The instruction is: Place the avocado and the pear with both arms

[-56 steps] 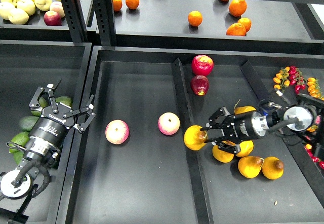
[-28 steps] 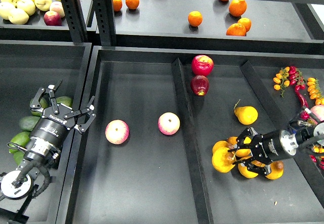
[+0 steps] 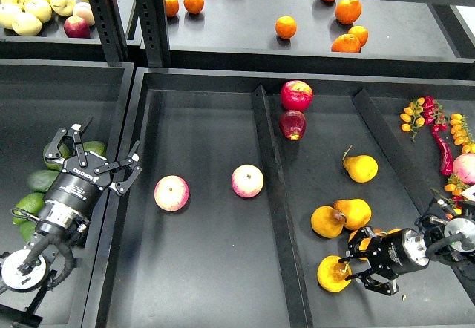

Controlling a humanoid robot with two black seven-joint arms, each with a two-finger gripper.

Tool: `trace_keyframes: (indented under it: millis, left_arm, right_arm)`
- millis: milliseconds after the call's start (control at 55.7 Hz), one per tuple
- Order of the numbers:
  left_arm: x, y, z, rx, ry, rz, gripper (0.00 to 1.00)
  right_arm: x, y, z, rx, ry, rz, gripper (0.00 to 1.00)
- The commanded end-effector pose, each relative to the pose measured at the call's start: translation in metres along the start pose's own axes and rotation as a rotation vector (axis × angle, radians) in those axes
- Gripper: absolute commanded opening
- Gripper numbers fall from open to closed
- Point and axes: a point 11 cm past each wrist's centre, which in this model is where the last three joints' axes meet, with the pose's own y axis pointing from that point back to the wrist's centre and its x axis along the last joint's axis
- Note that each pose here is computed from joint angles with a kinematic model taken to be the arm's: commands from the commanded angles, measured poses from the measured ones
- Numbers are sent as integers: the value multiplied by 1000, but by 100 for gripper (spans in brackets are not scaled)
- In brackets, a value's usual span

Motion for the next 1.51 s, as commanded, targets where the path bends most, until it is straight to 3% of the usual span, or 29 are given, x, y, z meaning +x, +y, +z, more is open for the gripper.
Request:
trace_keyframes:
  millis: [0, 162, 269, 341, 359, 377, 521, 1095, 1311, 1329, 1490]
  left_arm:
    - [-1, 0, 0, 0, 0, -2, 100]
    - [0, 0, 0, 0, 0, -1, 100]
    - [-1, 0, -1, 3, 0, -3, 100]
    - [-1, -1, -1, 2, 0, -5, 100]
    - [-1, -1, -1, 2, 0, -5, 100]
    - [-2, -1, -1, 2, -1, -6, 100]
    - [-2, -1, -1, 2, -1, -6, 100]
    - [-3, -2, 0, 0, -2, -11, 100]
    - [-2, -2, -1, 4, 1, 1, 100]
    - [-2, -2, -1, 5, 1, 6, 100]
    - [-2, -2, -1, 7, 1, 6, 100]
  right_arm:
    - [-2, -4, -1, -3, 4, -2, 7]
    - [0, -1, 0, -6, 10, 6, 22]
    - [4, 0, 4, -39, 55, 31, 52]
    - [6, 1, 6, -53, 72, 44, 63]
    - [6, 1, 5, -56, 78, 45, 68]
    - [6, 1, 5, -62, 88, 49, 79]
    - [6, 5, 0, -52, 94, 52, 99]
    - [26, 100, -74, 297, -4, 70, 100]
    - [26, 118, -113, 562, -148, -20, 100]
    - [22, 114, -120, 630, -198, -70, 100]
    - [0, 95, -139, 818, -361, -268, 100]
